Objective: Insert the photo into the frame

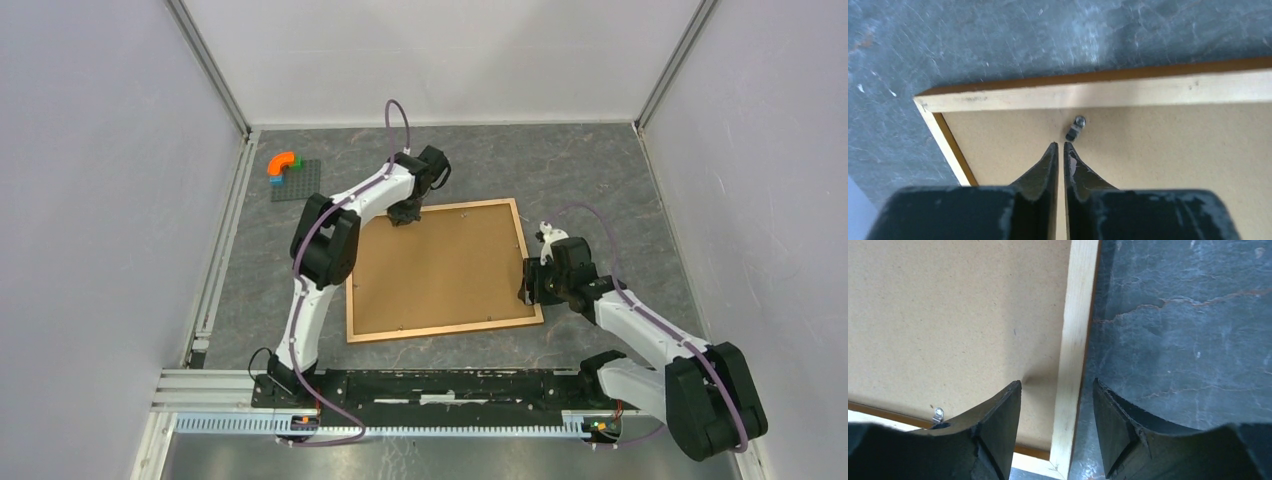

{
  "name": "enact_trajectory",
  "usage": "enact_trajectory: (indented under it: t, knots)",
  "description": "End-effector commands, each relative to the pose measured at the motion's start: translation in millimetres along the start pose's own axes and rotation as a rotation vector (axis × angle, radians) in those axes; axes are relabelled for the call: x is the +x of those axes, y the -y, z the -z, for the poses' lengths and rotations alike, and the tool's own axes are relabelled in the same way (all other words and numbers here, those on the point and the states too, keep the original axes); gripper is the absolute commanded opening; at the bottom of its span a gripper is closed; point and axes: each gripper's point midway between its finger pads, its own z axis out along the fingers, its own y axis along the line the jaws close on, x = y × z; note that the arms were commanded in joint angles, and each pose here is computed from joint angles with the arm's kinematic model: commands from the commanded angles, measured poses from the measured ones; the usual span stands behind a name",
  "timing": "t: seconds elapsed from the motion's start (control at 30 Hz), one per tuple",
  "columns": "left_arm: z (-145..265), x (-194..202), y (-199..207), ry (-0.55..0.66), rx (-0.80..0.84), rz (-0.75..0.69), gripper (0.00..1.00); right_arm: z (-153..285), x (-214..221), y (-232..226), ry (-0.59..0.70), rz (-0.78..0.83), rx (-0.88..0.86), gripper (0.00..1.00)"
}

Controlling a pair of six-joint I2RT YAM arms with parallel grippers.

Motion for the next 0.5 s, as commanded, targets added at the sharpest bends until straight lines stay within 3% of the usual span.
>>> enact_trajectory:
  t: [0.0,0.07,0.17,0.3,0.47]
  knots:
    - [52.1,2.9,-2.2,0.030,0.144,0.147,0.25,15.5,-31.3,6.4,0.058,0.072,0.069,0.62]
    - [76.6,24.6,-5.7,0.030,0.230,0.211,0.46,19.8,-46.4,4.9,0.087,0.092,0.075,0.63]
    - [113.9,65.5,-8.8,0.011,0.372,0.314,0.70,21.0,-62.7,-1.6,0.112,0.109,0.056,0.64]
    - [147.2,136.4,5.6,-0.090,0.511,0.467,0.82,15.4,-73.0,-9.8,0.119,0.112,0.019,0.64]
    - [174.8,206.4,53.3,-0.257,0.678,0.812,0.91,8.3,-76.5,-19.4,0.113,0.101,-0.032,0.63]
